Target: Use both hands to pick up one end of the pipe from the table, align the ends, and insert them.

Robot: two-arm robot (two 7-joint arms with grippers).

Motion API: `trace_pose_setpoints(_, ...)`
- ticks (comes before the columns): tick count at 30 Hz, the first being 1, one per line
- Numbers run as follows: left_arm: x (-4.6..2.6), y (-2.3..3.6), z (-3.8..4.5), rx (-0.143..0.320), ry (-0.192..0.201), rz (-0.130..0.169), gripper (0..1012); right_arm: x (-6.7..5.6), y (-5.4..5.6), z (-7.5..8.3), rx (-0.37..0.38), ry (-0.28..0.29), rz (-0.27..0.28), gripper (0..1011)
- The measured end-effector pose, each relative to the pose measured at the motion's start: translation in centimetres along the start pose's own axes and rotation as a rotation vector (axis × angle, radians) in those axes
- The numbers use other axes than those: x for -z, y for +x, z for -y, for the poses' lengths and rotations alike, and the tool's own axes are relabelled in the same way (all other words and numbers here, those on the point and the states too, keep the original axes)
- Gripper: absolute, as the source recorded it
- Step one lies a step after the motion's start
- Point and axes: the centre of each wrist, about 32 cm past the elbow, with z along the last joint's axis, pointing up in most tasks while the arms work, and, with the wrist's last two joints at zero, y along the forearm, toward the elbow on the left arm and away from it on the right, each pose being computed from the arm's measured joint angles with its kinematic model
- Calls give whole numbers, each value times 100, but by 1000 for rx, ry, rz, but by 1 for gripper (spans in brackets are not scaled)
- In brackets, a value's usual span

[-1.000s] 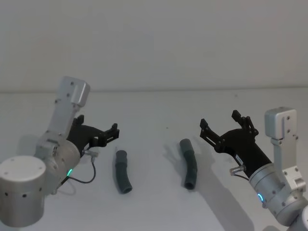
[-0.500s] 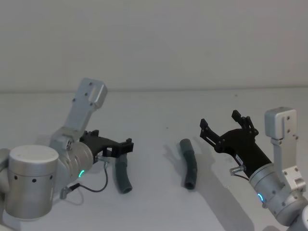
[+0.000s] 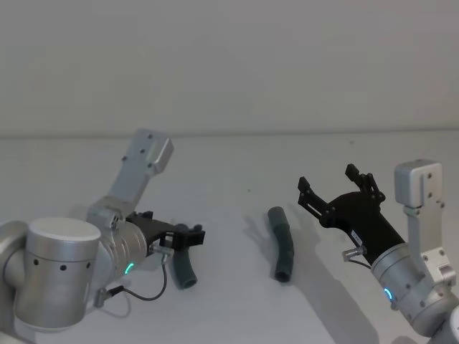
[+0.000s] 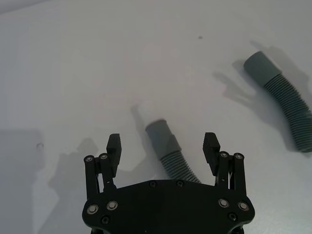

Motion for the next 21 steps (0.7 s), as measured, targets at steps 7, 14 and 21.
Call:
trace_pose_setpoints(7, 14, -23, 18, -16, 42, 5, 1001, 0, 0, 0, 0, 0, 0, 1000)
trace_pose_setpoints(14, 39, -44, 42, -18, 66, 6, 1001, 0, 0, 0, 0, 0, 0, 1001)
trace_pose_setpoints(21, 62, -71, 67, -14, 79, 12, 1001, 0, 0, 0, 0, 0, 0, 1001)
